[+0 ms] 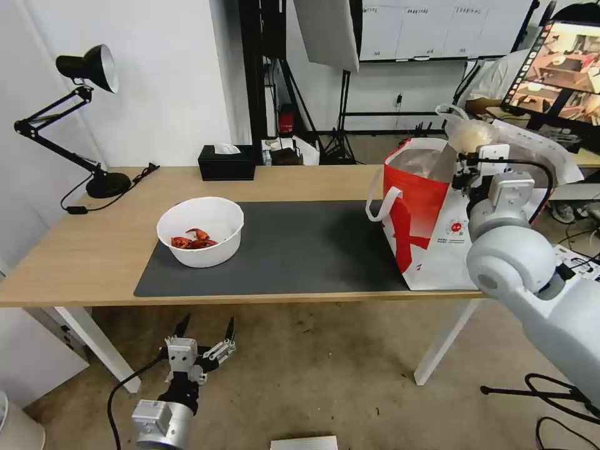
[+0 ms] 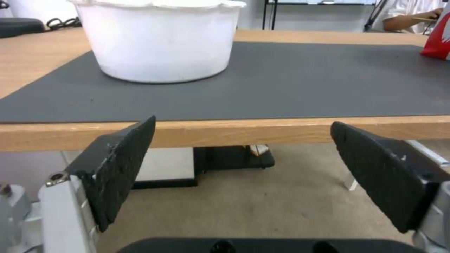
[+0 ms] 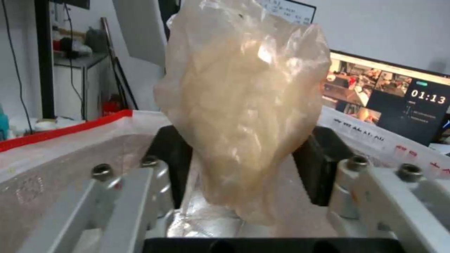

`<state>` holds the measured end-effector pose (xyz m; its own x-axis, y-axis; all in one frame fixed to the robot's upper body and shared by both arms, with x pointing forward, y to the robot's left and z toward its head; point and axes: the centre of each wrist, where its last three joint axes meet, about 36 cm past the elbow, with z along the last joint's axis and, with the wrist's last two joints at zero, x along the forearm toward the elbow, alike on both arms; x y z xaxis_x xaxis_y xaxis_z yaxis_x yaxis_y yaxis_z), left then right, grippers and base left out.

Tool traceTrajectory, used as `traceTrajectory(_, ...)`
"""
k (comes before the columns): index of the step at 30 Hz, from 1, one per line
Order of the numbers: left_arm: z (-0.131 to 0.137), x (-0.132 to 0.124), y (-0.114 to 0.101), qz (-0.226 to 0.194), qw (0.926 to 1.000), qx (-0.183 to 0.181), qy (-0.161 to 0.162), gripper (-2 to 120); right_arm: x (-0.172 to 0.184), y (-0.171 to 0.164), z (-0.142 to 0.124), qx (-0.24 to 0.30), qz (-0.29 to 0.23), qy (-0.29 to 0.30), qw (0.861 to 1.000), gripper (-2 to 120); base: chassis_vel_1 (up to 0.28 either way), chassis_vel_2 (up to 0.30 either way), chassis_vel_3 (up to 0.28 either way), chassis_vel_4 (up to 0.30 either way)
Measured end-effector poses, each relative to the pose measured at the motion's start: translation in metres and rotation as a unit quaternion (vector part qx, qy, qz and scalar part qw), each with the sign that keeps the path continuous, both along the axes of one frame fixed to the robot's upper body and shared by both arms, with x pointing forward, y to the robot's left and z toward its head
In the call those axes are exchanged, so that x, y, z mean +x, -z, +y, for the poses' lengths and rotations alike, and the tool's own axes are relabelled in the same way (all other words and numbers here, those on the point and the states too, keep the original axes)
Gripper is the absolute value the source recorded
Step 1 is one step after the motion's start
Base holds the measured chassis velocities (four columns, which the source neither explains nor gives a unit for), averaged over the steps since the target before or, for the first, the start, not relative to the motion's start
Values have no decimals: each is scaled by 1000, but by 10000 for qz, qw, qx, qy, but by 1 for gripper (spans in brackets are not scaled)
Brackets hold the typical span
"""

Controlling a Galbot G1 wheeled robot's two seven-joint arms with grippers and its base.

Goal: Pick up the trash from the table and place it into the takeout bag.

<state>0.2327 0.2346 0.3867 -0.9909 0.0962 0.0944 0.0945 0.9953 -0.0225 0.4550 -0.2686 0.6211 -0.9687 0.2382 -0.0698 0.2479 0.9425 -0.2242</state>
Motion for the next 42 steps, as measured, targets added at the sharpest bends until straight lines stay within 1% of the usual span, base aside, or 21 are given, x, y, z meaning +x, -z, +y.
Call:
traceTrajectory(1, 0, 0, 0, -5, 10000, -3, 2, 100, 0, -1, 0, 5, 4, 6, 10000, 57, 0, 0, 0, 0)
traceTrajectory(2, 0, 0, 0, -5, 10000, -3, 2, 100, 0, -1, 0, 5, 4, 6, 10000, 57, 0, 0, 0, 0)
traceTrajectory(5, -1, 0, -2, -22, 10000, -6, 16, 100, -1, -1, 0, 15, 11, 6, 10000, 73, 0, 0, 0, 0)
traceTrajectory(6, -1, 0, -2, -22, 10000, -6, 16, 100, -1, -1, 0, 15, 11, 6, 10000, 73, 0, 0, 0, 0)
traceTrajectory(7, -1, 0, -3, -23, 10000, -4, 19, 100, -1, 0, 1, 16, 13, 6, 10000, 76, 0, 0, 0, 0)
traceTrajectory(9, 0, -1, -4, -34, 10000, 3, 27, 100, -3, 1, 2, 20, 23, -10, 10000, 86, 0, 0, 0, 0)
traceTrajectory(10, 0, -1, -4, -34, 10000, 3, 27, 100, -3, 1, 2, 20, 23, -10, 10000, 86, 0, 0, 0, 0)
traceTrajectory(13, 0, -1, -4, -41, 10000, 5, 30, 100, -5, 2, 3, 19, 28, -40, 10000, 99, 0, 0, 0, 0)
traceTrajectory(34, 0, 0, -8, -84, 10000, 4, 38, 100, -12, 5, 6, 35, 38, -117, 9999, 100, 0, 0, 0, 0)
traceTrajectory(42, -1, 0, -8, -92, 10000, -4, 34, 100, -15, 1, 7, 76, -33, -169, 9998, 100, 0, 0, 0, 0)
